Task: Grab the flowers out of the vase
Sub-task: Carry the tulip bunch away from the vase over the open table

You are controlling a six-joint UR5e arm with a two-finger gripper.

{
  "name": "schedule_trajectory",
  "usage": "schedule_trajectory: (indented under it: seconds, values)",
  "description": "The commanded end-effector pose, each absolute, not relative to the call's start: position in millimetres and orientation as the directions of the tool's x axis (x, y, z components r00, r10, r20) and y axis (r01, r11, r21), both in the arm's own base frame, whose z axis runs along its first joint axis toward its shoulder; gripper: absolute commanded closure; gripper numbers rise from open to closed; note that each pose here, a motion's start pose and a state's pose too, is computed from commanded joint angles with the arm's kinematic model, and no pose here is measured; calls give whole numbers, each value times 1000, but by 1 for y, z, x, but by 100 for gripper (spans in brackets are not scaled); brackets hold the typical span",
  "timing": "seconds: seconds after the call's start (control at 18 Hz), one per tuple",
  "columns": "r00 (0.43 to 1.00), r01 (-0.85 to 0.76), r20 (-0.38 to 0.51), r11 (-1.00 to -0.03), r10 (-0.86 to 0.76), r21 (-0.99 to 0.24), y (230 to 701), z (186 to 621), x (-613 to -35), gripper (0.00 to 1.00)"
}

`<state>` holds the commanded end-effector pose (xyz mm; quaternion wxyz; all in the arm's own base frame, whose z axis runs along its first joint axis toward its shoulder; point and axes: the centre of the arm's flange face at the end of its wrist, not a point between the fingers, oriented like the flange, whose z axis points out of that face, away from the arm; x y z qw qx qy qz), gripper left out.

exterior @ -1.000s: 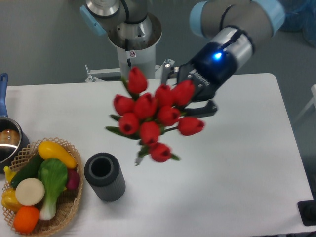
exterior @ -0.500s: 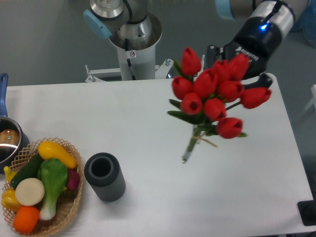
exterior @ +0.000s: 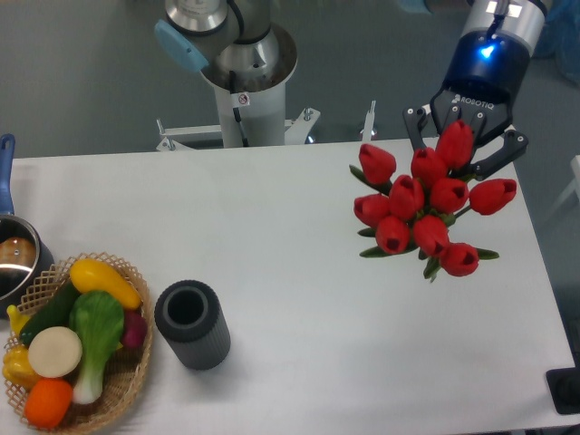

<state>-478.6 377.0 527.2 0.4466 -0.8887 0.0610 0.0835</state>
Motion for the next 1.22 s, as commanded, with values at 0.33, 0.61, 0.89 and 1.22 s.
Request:
schedule_trajectory:
  seconds: [0.33, 0.61, 0.89, 1.22]
  values:
    - [985, -132, -172, -731, -21, -670, 381, 478, -467, 100]
    - [986, -112, -163, -783, -13, -612, 384, 456, -471, 100]
    - [985, -115, -165, -885, -44, -452, 411, 406, -479, 100]
    - [979, -138, -190, -937, -79, -320, 423, 398, -472, 100]
